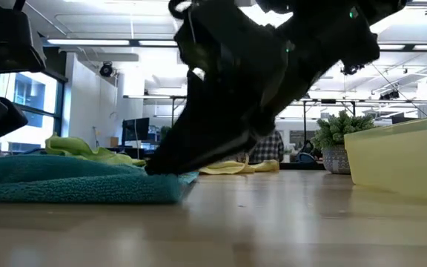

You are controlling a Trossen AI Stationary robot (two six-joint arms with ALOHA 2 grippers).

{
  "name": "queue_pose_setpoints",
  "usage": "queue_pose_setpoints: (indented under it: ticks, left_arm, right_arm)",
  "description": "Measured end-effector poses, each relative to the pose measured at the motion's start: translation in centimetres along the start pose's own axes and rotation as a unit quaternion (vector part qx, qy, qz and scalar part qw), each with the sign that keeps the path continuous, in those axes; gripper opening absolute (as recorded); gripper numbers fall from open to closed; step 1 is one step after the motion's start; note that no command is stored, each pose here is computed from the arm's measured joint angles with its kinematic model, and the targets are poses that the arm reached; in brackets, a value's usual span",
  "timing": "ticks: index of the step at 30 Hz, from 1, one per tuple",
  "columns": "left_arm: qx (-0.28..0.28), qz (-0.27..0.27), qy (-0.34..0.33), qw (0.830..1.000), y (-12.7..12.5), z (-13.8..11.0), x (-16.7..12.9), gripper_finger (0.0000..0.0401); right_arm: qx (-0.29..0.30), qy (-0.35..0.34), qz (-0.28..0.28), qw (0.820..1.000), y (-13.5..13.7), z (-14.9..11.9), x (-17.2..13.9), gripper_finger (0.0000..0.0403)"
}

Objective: Roll microfiber towels into tight, uniform cylinder then place into a basket
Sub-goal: Roll the blue microfiber cloth

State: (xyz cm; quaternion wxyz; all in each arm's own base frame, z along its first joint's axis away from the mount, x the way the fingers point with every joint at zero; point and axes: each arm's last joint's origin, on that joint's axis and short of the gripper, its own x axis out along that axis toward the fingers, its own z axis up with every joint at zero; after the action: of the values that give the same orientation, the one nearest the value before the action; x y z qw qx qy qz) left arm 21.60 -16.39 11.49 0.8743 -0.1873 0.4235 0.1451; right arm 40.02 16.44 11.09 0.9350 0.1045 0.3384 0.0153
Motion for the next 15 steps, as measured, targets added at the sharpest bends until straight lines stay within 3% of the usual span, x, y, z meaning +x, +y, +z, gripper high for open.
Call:
queue_pose_setpoints:
  ticks: [9,15]
  left_arm:
    - [0.004,-0.003,-0.001,1.000,-0.06,0.03,0.00,0.0007]
    - [0.020,-0.013,-0.001,1.000,-0.05,0.52,-0.47,0.0060]
  right_arm:
    - [0.009,0.006,-0.009,1.000,-0.25,-0.92,0.97,0.0094]
    - [0.008,0.012,-0.008,1.000,-0.27,-1.03,1.00,0.0094]
